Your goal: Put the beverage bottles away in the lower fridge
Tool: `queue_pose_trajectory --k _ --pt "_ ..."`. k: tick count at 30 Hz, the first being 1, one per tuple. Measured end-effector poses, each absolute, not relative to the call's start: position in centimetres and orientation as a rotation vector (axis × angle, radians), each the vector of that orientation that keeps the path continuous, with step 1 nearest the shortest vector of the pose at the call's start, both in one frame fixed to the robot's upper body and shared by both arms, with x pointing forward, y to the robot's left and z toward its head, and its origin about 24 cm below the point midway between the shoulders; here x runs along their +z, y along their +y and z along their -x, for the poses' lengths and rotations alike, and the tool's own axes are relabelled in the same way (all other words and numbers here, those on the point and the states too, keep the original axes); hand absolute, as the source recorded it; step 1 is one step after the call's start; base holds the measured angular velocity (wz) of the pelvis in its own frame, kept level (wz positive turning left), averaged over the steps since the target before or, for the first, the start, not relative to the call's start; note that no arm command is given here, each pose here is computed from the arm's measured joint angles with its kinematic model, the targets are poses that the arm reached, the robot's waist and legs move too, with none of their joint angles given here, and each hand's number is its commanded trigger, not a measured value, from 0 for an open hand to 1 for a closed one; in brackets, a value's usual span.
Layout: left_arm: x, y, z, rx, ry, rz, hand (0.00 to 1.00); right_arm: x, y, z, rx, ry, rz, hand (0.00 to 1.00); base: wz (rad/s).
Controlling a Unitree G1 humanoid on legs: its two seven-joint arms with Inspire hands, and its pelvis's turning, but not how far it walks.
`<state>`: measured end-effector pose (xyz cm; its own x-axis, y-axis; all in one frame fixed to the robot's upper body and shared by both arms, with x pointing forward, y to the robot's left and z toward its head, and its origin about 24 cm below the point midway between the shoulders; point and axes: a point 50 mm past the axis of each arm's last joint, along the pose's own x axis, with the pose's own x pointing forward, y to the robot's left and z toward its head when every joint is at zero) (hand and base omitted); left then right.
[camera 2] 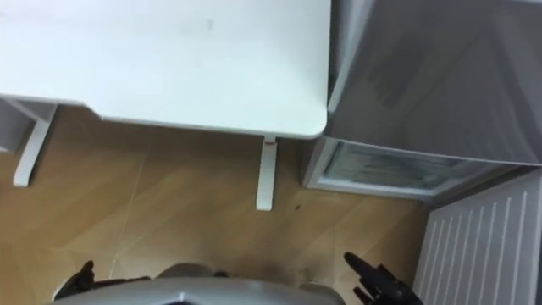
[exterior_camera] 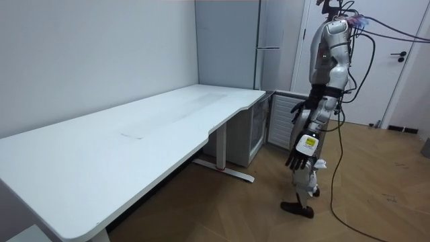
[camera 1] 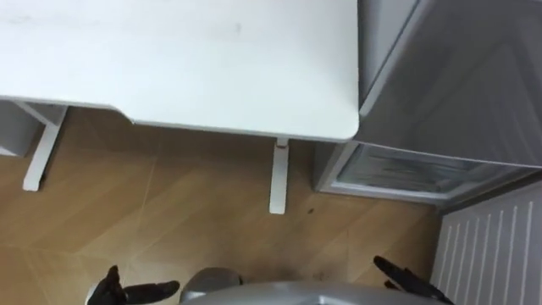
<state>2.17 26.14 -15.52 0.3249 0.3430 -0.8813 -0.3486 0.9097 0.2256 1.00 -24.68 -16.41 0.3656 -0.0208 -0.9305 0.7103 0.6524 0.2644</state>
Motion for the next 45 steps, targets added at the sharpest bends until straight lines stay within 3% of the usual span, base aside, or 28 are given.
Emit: queue_pose_trajectory --k 5,15,19,22,27,32,39,45 --pt "-15.6 26.1 -2.0 0.472 1.155 0.021 0.00 -16.8 -23.7 -0.2 -0.576 1.146 -0.739 0.00 -0.08" --pt "-15.9 26.0 -1.1 0.557 1.198 0.053 0.00 -16.7 -24.7 0.7 -0.696 1.169 -0.699 0.00 -0.02" --pt "-15.9 26.2 -1.8 0.575 1.176 0.065 0.00 -16.5 -25.6 -0.7 -0.747 1.141 -0.662 0.00 -0.05" --pt "-15.7 26.4 -2.4 0.594 1.154 0.070 0.00 -15.7 -27.4 -4.2 -0.778 1.018 -0.619 0.00 -0.16" --pt "-15.4 27.0 -3.3 0.628 1.107 0.058 0.00 -10.5 -31.1 -12.3 -0.739 0.672 -0.362 0.00 -0.14" --pt "-15.2 27.2 -3.2 0.635 1.109 0.019 0.00 -2.8 -33.3 -16.8 -0.790 0.342 -0.063 0.00 -0.06" --pt "-14.9 27.6 -1.3 0.662 1.135 -0.002 0.00 3.1 -36.1 -16.0 -1.056 0.095 0.215 0.00 -0.11" --pt "-14.7 27.8 -1.1 0.689 1.128 0.018 0.00 4.5 -38.9 -13.9 -1.246 0.062 0.270 0.00 -0.02"
